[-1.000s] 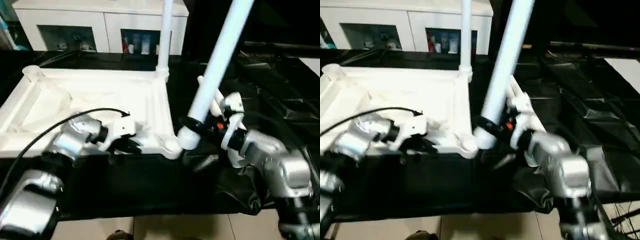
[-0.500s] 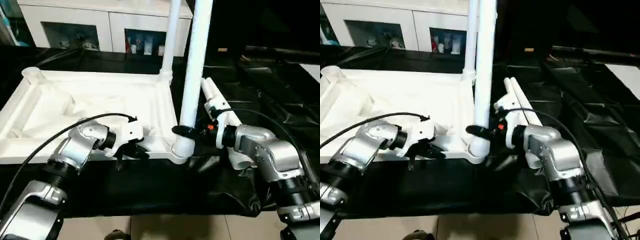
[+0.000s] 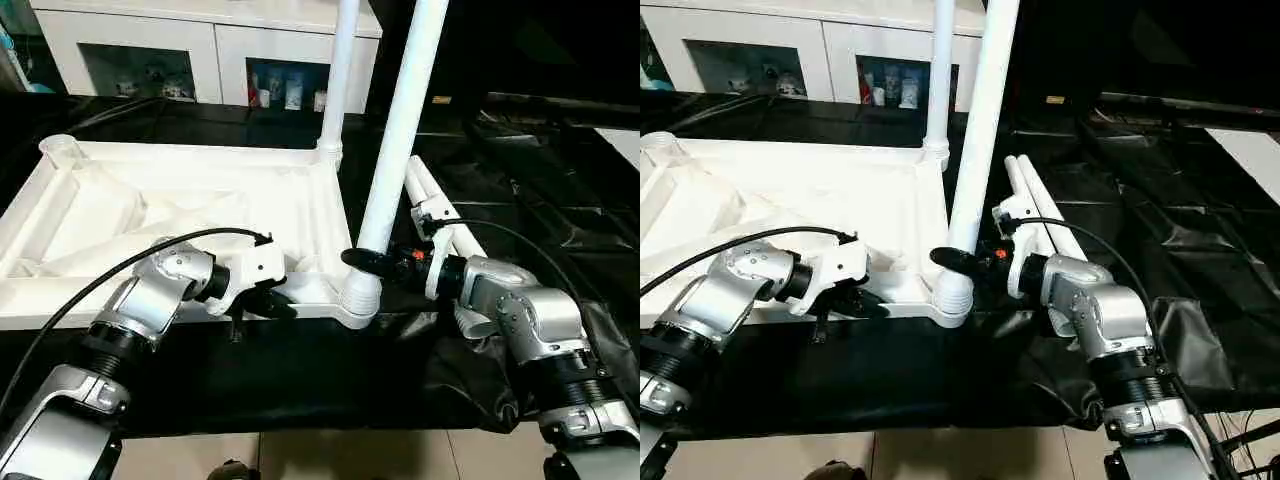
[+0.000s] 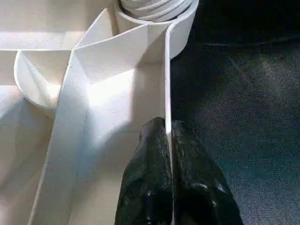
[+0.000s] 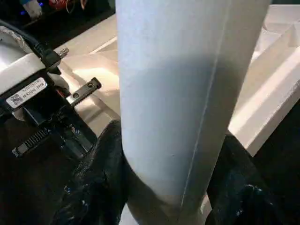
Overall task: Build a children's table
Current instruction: Insert table leg to table base
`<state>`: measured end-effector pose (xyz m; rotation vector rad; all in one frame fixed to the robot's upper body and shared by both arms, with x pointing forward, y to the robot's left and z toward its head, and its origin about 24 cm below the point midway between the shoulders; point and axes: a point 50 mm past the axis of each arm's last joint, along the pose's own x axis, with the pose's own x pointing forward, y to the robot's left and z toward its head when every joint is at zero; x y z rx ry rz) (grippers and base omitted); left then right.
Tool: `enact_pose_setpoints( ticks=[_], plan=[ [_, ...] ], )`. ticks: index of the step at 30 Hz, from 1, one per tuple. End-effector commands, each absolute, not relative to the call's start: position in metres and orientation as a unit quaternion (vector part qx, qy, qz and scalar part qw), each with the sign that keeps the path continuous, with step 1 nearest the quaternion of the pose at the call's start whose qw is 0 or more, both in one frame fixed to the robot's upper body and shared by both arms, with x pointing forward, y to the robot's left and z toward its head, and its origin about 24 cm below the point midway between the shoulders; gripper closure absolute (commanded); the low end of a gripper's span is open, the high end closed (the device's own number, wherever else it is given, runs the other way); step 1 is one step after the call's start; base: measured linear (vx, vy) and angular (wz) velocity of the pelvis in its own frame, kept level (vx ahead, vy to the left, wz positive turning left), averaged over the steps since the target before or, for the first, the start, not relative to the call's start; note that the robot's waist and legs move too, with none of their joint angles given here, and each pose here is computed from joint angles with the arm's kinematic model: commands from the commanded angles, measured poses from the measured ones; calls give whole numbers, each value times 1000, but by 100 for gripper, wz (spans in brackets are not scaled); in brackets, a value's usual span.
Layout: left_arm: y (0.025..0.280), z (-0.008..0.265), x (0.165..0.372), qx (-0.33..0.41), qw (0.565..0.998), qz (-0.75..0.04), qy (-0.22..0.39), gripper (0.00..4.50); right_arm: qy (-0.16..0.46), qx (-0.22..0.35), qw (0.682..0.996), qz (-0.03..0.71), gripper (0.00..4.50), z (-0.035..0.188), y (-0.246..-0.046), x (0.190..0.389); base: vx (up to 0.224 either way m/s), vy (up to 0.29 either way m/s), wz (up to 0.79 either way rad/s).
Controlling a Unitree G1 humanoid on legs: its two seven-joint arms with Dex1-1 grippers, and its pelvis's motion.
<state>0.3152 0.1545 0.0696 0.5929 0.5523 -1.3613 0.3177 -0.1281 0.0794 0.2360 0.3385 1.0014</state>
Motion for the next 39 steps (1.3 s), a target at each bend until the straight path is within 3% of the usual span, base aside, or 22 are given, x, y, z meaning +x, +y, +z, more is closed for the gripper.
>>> enact_pose_setpoints(
  ticks=[1,17,20,23,30,36,39],
  plan=[
    [151,63,311,267,695,-615,258,450,185,125,858,463,267,61,-134,313,0,0,0],
    [148,63,314,267,707,-607,244,450,141,155,887,412,267,31,-143,294,0,0,0],
    [149,64,315,269,706,-608,244,450,150,129,884,423,267,25,-142,288,0,0,0],
    [149,64,315,276,702,-609,245,450,165,69,869,462,267,24,-137,280,0,0,0],
    [150,63,314,285,700,-607,248,450,196,8,831,520,267,26,-130,277,0,0,0],
    [150,61,312,283,703,-604,247,450,219,-10,800,558,267,27,-127,273,0,0,0],
    [150,60,311,283,704,-603,246,450,218,-5,802,555,267,27,-129,275,0,0,0]
  ],
)
